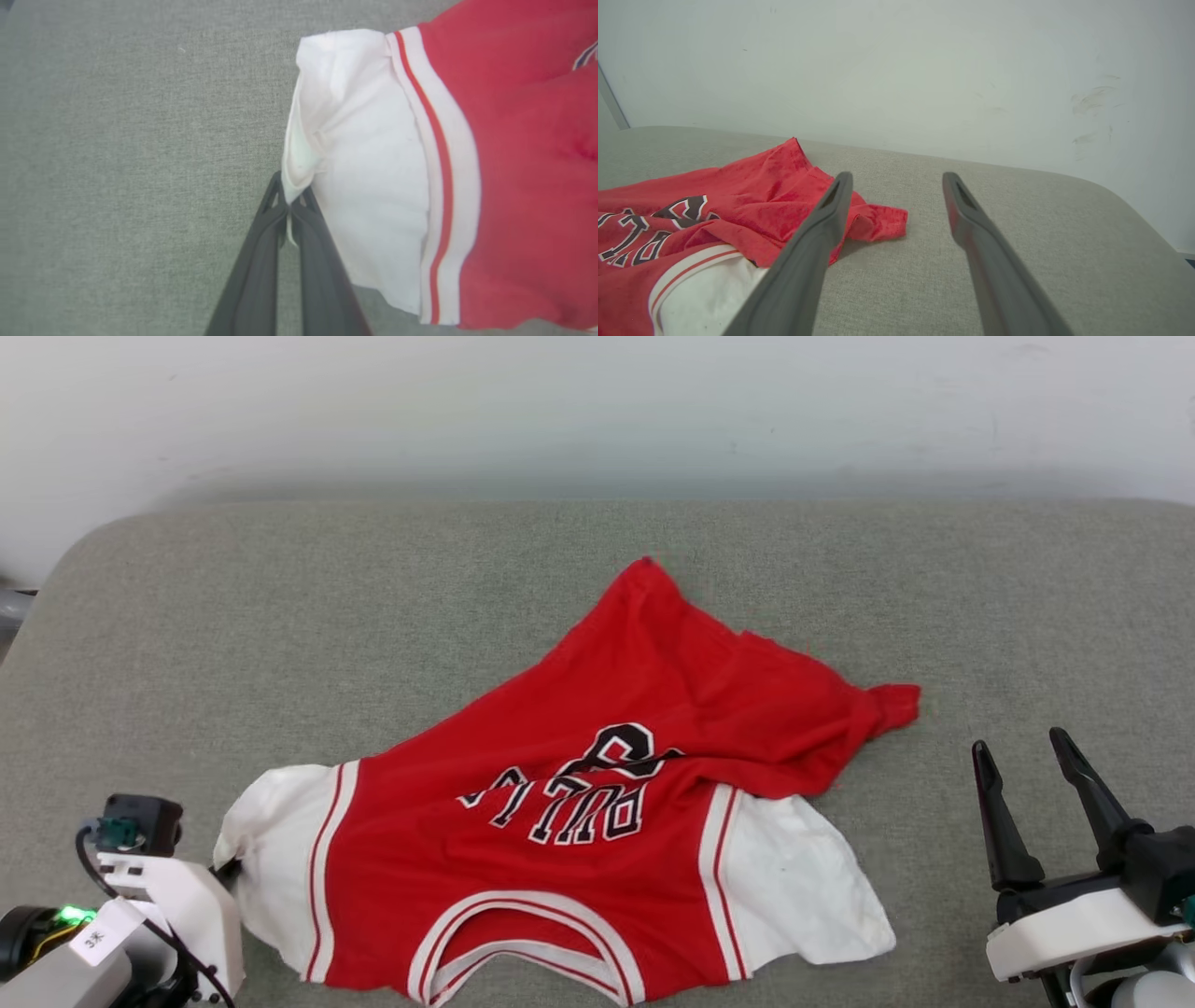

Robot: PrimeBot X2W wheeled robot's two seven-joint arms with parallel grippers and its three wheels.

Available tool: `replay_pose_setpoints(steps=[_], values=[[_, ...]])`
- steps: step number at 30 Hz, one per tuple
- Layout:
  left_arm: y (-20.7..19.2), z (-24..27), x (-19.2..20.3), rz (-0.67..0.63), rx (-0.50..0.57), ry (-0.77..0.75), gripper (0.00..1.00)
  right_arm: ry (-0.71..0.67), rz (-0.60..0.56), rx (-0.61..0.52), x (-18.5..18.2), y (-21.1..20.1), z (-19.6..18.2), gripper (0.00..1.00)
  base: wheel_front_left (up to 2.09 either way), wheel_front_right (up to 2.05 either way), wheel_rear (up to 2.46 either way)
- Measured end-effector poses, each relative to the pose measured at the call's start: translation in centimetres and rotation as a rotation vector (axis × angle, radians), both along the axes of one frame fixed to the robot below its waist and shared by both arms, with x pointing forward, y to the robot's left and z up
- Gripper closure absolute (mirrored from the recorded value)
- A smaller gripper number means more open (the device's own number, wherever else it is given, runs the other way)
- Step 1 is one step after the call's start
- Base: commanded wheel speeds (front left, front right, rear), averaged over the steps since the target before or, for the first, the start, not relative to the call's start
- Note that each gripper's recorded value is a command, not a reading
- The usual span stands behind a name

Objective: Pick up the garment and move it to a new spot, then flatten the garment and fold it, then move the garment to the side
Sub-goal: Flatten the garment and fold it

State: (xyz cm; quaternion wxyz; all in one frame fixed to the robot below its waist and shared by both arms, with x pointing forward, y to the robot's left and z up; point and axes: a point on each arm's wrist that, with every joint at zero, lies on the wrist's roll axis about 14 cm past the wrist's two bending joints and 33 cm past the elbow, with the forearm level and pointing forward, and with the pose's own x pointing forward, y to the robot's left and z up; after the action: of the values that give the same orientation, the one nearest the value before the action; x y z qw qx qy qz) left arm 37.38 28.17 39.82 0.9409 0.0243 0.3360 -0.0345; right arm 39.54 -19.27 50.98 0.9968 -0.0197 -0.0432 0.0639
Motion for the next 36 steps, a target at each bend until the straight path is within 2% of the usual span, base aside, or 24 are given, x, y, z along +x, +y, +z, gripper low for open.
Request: replay_pose_setpoints(steps=[6,7,8,11,13,17,22,27,36], values=[[0.4,-1.3,-0.7,0.038,-0.002,0.007,1.0,0.009,-0.004,-0.005,-0.1,-0.2,-0.3,0.0,0.0,0.0,0.0],[0.2,-1.3,-0.7,0.039,-0.005,-0.006,0.54,0.008,-0.004,-0.006,-0.1,-0.3,-0.2,0.0,0.0,0.0,0.0],[-0.1,-1.1,-0.5,0.035,-0.004,-0.03,0.0,0.004,-0.003,-0.009,-0.1,-0.3,-0.1,0.0,0.0,0.0,0.0],[0.1,0.6,0.3,0.044,0.023,-0.144,0.0,-0.018,0.004,-0.021,-0.1,-0.4,0.7,0.0,0.0,0.0,0.0],[-0.3,5.3,1.8,0.069,0.062,-0.37,0.0,-0.12,0.032,-0.062,0.7,-0.6,4.6,0.0,0.0,0.0,0.0],[-1.2,9.1,2.2,0.081,0.093,-0.516,0.0,-0.181,0.083,-0.106,1.7,0.3,7.6,0.0,0.0,0.0,0.0],[-2.3,12.0,1.0,0.116,0.129,-0.662,0.0,-0.156,0.186,-0.16,2.2,2.6,9.0,0.0,0.0,0.0,0.0],[-3.6,13.6,-0.5,0.16,0.136,-0.765,0.0,0.022,0.319,-0.21,1.7,5.6,6.5,0.0,0.0,0.0,0.0],[-4.8,13.7,-2.3,0.191,0.147,-0.818,0.0,0.499,0.526,-0.311,-1.6,7.7,-0.7,0.0,0.0,0.0,0.0]])
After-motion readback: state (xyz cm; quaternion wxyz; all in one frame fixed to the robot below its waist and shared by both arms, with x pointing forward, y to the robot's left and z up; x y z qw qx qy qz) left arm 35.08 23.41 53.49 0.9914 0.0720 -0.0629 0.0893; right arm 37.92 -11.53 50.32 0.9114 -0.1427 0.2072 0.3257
